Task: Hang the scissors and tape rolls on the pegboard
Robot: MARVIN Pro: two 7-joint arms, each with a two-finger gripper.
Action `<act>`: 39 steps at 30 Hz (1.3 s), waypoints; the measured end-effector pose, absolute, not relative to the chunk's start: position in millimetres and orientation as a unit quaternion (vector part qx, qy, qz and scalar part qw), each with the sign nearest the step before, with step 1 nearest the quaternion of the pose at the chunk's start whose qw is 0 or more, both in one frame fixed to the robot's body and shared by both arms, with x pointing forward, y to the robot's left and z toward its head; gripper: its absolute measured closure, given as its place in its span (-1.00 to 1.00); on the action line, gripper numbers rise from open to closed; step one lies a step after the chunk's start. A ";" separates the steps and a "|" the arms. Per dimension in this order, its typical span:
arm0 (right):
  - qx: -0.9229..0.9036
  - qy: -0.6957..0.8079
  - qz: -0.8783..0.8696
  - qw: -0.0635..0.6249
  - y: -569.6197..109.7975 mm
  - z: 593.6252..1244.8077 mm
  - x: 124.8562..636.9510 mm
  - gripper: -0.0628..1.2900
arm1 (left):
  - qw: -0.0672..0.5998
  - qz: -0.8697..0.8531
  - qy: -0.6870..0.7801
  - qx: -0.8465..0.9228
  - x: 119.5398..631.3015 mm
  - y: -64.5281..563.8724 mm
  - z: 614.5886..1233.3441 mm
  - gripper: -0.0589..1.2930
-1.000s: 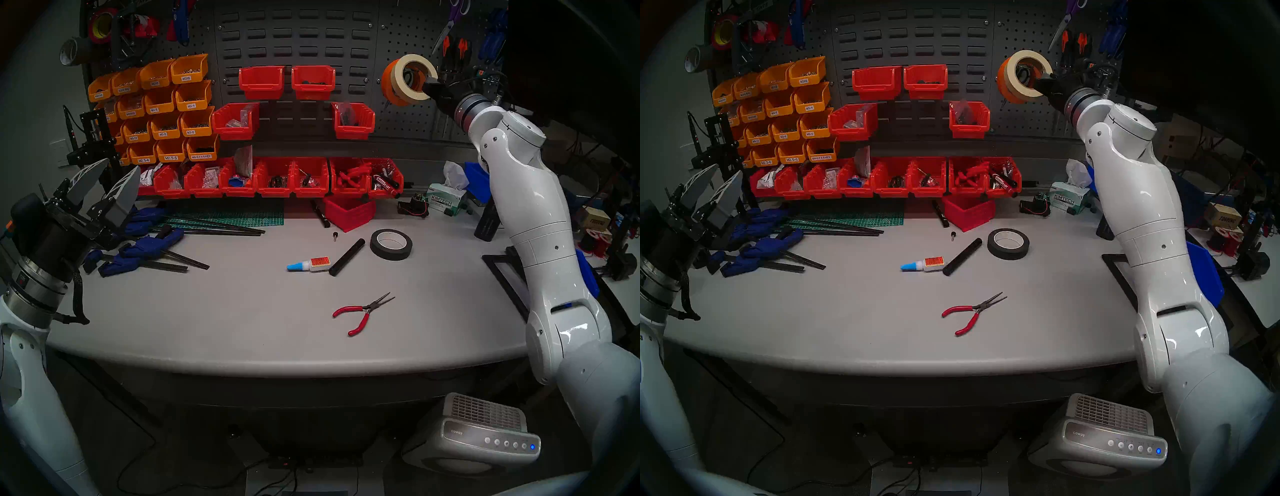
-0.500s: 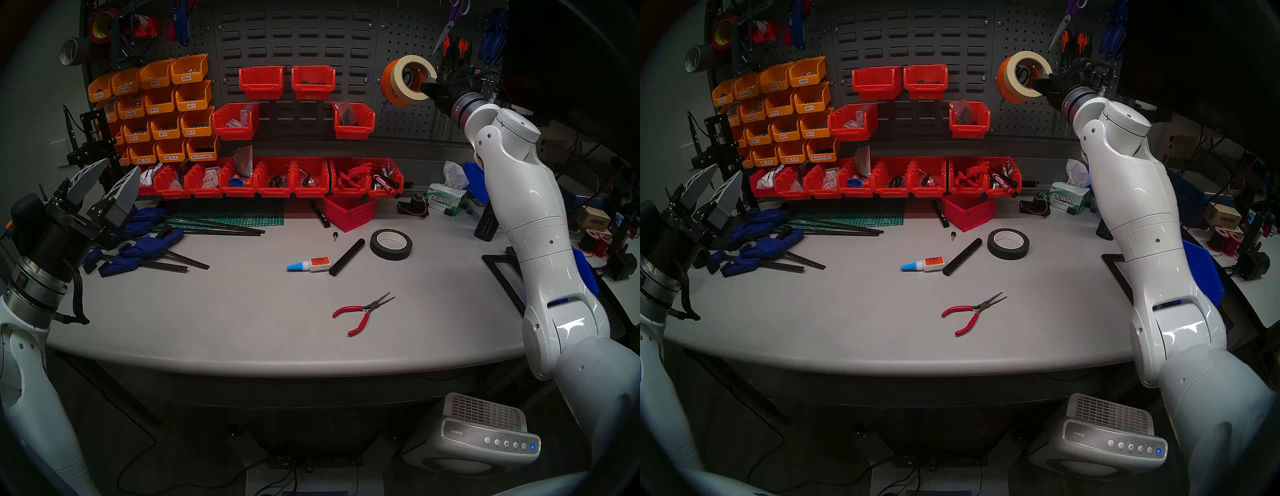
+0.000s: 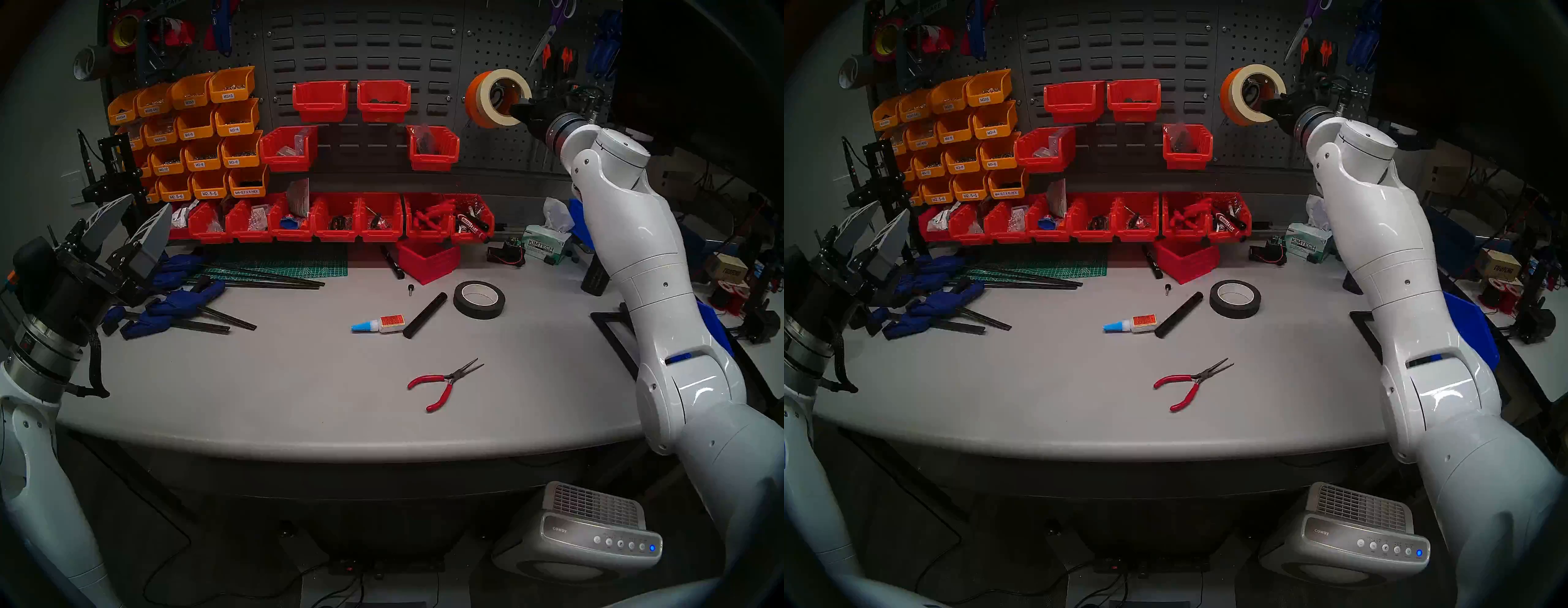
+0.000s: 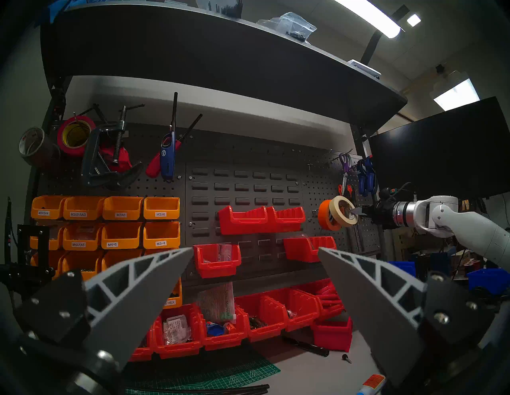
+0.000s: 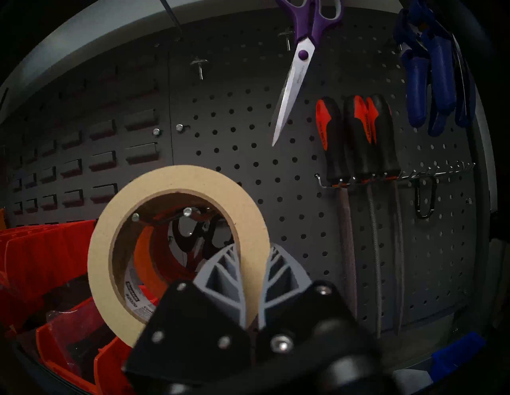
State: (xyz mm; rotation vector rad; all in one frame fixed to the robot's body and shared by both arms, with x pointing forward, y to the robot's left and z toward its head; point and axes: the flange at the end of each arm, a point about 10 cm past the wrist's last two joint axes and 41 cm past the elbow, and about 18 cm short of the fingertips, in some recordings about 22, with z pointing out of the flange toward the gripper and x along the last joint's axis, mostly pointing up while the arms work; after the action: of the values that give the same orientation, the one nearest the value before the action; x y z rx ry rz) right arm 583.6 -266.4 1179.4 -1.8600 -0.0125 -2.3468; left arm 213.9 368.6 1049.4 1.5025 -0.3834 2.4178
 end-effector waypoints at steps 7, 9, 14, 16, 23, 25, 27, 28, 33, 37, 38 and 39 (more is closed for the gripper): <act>-0.623 -0.008 -0.779 0.068 -261.7 1179.3 592.2 0.94 | 0.134 0.834 -0.132 0.518 213.9 368.6 1049.4 -0.91; -0.623 -0.008 -0.780 0.066 -260.5 1180.1 594.1 0.94 | 0.134 0.834 -0.132 0.518 213.9 368.6 1049.4 -0.91; -0.620 -0.012 -0.782 0.059 -257.8 1182.7 597.4 0.94 | 0.134 0.834 -0.132 0.518 213.9 368.6 1049.4 -0.91; -0.620 -0.012 -0.783 0.057 -257.4 1183.2 598.0 0.94 | 0.134 0.834 -0.132 0.518 213.9 368.6 1049.4 -0.91; -0.619 -0.011 -0.783 0.049 -257.5 1183.6 599.7 0.94 | 0.134 0.834 -0.132 0.518 213.9 368.6 1049.4 -0.91; -0.619 -0.009 -0.784 0.047 -258.2 1183.8 599.6 0.94 | 0.134 0.834 -0.132 0.518 213.9 368.6 1049.4 -0.91; -0.619 -0.007 -0.784 0.044 -259.5 1184.4 599.3 0.92 | 0.134 0.834 -0.132 0.518 213.9 368.6 1049.4 -0.91; -0.618 -0.007 -0.785 0.043 -260.0 1184.6 599.2 0.72 | 0.134 0.834 -0.132 0.518 213.9 368.6 1049.4 -0.91; -0.616 -0.005 -0.786 0.040 -263.6 1186.1 597.2 -0.90 | 0.134 0.834 -0.132 0.518 213.9 368.6 1049.4 -0.91; -0.613 -0.004 -0.789 0.038 -266.7 1187.3 593.1 -0.91 | 0.134 0.834 -0.132 0.518 213.9 368.6 1049.4 -0.91; -0.612 -0.004 -0.790 0.039 -267.4 1187.6 591.4 -0.91 | 0.134 0.834 -0.132 0.518 213.9 368.6 1049.4 -0.91; -0.610 -0.004 -0.791 0.039 -267.9 1187.9 589.6 -0.91 | 0.134 0.834 -0.132 0.518 213.9 368.6 1049.4 -0.91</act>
State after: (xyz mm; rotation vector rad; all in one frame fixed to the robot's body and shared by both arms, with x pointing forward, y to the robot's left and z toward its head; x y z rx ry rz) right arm 589.6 -267.9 1187.9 -1.8712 -0.0110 -2.4245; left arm 213.9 368.6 1049.4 1.5022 -0.3831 2.4179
